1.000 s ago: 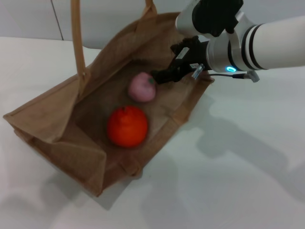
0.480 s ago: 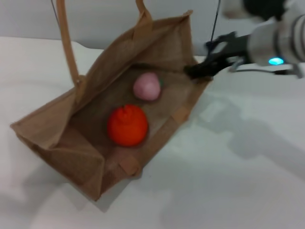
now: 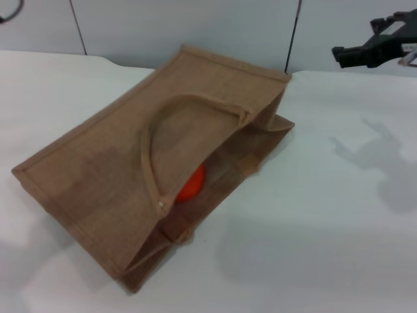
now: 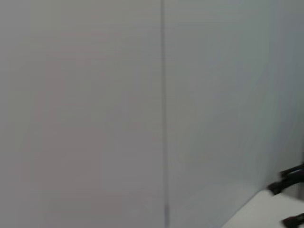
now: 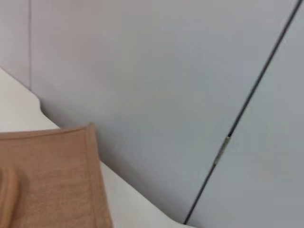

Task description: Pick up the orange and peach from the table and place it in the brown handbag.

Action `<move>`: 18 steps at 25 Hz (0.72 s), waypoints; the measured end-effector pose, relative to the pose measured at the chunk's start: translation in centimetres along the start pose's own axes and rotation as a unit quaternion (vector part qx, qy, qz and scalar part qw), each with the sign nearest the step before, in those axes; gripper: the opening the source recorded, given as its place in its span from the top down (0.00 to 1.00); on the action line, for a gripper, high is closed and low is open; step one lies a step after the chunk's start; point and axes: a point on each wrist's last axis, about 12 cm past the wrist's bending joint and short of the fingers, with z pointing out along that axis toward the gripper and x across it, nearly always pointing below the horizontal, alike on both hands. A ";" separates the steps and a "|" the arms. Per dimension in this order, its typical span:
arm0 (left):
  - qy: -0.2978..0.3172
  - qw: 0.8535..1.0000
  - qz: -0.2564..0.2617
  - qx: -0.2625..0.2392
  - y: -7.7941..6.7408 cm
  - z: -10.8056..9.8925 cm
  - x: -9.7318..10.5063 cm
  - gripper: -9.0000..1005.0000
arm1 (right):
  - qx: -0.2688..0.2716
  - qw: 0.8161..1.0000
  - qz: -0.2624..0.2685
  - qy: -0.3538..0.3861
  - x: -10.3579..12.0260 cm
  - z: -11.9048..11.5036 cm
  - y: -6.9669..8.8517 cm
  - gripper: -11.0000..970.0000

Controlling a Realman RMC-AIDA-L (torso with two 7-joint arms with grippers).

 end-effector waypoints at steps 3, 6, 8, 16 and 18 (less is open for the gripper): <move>-0.021 0.999 -0.004 0.030 0.1 0.7 1.3 0.48 | 0.010 1.000 0.003 -0.008 0.3 0.4 -0.3 0.09; -0.050 0.998 0.000 0.047 0.3 1.2 3.3 0.32 | 0.025 0.999 0.002 -0.024 0.7 1.2 -0.1 0.09; -0.081 0.996 0.006 0.049 0.6 1.4 5.0 0.25 | 0.041 0.998 -0.008 -0.045 0.9 1.7 0.3 0.09; -0.189 0.981 0.051 -0.019 0.7 2.7 12.7 0.13 | 0.136 0.977 -0.050 -0.159 3.3 3.3 2.1 0.09; -0.197 0.978 0.044 -0.058 0.7 3.1 14.5 0.13 | 0.162 0.965 -0.051 -0.198 4.1 3.6 2.9 0.09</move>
